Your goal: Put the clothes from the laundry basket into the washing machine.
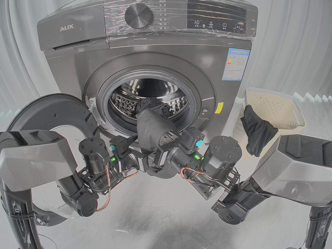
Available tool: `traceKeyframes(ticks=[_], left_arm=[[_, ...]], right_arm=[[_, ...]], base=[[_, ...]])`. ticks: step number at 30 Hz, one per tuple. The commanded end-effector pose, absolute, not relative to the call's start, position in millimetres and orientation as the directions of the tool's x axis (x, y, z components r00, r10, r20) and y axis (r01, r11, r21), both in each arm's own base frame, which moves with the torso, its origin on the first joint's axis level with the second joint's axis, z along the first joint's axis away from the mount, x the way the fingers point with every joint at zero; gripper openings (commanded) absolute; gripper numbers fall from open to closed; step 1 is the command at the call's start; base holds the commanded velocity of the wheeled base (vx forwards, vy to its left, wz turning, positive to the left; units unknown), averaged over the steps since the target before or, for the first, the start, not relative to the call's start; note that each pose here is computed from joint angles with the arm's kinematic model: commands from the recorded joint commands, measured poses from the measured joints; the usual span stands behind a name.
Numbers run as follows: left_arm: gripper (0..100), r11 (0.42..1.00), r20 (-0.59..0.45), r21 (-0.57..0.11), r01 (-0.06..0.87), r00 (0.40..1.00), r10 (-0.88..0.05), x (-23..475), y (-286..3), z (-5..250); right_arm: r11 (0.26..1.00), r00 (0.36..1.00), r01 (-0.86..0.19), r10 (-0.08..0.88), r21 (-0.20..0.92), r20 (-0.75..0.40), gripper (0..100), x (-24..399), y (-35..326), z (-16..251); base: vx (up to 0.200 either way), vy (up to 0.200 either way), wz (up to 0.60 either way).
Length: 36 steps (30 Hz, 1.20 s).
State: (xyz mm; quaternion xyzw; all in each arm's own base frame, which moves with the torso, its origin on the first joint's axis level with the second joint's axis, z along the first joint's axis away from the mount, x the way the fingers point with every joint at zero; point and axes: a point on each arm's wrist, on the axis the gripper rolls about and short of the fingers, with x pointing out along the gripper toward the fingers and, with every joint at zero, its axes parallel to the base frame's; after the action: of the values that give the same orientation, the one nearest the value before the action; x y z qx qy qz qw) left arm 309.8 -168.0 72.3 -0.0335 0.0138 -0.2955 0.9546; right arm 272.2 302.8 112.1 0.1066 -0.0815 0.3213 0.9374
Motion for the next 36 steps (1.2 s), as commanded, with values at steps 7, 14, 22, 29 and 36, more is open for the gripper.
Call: traceKeyframes(ticks=[7, 14, 22, 29, 36], left_arm=[[0, 0.824, 0.009, -0.069, 0.562, 0.826, -0.563, 320, -171, 69], [0, 0.828, 0.017, -0.070, 0.556, 0.830, -0.557, 324, -171, 69], [0, 0.829, 0.030, -0.076, 0.553, 0.833, -0.553, 324, -170, 74], [0, 0.829, 0.055, -0.080, 0.554, 0.833, -0.551, 314, -166, 88], [0, 0.830, 0.050, -0.091, 0.551, 0.835, -0.549, 308, -163, 91]], right_arm=[[0.764, 0.774, -0.628, 0.597, 0.146, 0.210, 0, 268, 307, 107], [0.763, 0.774, -0.629, 0.596, 0.148, 0.215, 0, 267, 306, 109], [0.766, 0.777, -0.626, 0.598, 0.145, 0.196, 0, 264, 301, 106], [0.780, 0.792, -0.608, 0.583, 0.147, 0.179, 0, 267, 298, 101], [0.773, 0.788, -0.615, 0.591, 0.154, 0.173, 100, 264, 299, 100]], base=[[0.000, 0.000, 0.00], [0.000, 0.000, 0.00], [0.000, 0.000, 0.00], [0.000, 0.000, 0.00], [0.000, 0.000, 0.00]])
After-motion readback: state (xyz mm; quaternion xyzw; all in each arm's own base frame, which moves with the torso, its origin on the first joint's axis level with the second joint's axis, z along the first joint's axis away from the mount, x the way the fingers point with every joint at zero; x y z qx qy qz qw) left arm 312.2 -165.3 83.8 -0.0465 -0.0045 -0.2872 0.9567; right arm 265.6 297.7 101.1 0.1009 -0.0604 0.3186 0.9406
